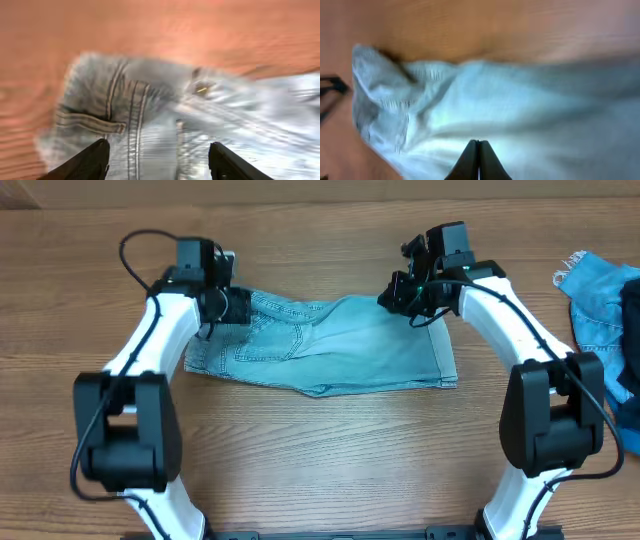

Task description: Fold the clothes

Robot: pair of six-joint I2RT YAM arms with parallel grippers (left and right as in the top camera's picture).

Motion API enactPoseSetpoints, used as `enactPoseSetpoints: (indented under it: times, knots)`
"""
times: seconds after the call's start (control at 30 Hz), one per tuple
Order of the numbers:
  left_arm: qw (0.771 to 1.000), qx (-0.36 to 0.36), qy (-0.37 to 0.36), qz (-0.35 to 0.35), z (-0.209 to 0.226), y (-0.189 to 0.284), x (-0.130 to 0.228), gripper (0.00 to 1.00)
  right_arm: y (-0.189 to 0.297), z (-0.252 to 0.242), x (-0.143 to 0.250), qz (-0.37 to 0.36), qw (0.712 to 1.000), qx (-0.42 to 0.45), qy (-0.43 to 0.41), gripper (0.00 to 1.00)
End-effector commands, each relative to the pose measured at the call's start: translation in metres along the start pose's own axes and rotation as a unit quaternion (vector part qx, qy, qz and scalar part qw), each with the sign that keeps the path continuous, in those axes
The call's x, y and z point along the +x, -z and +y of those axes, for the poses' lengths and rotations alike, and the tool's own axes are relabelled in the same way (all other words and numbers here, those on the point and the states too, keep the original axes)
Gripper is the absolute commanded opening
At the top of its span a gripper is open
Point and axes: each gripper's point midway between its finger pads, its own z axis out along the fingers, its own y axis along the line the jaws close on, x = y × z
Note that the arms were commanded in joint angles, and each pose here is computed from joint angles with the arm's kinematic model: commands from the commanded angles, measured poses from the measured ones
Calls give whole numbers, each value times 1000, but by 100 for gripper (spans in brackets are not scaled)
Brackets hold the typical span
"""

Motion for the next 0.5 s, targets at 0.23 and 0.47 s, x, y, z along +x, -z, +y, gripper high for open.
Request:
enactPoseSetpoints:
  times: [0.23,0.47]
  knots:
    - [983,32,-181,-21,-81,16,-7,67,-74,19,97,132,989,24,-58,4]
    - [977,55,-204,7,-93,-8,9,64,-88,6,105,137,987,56,-66,4]
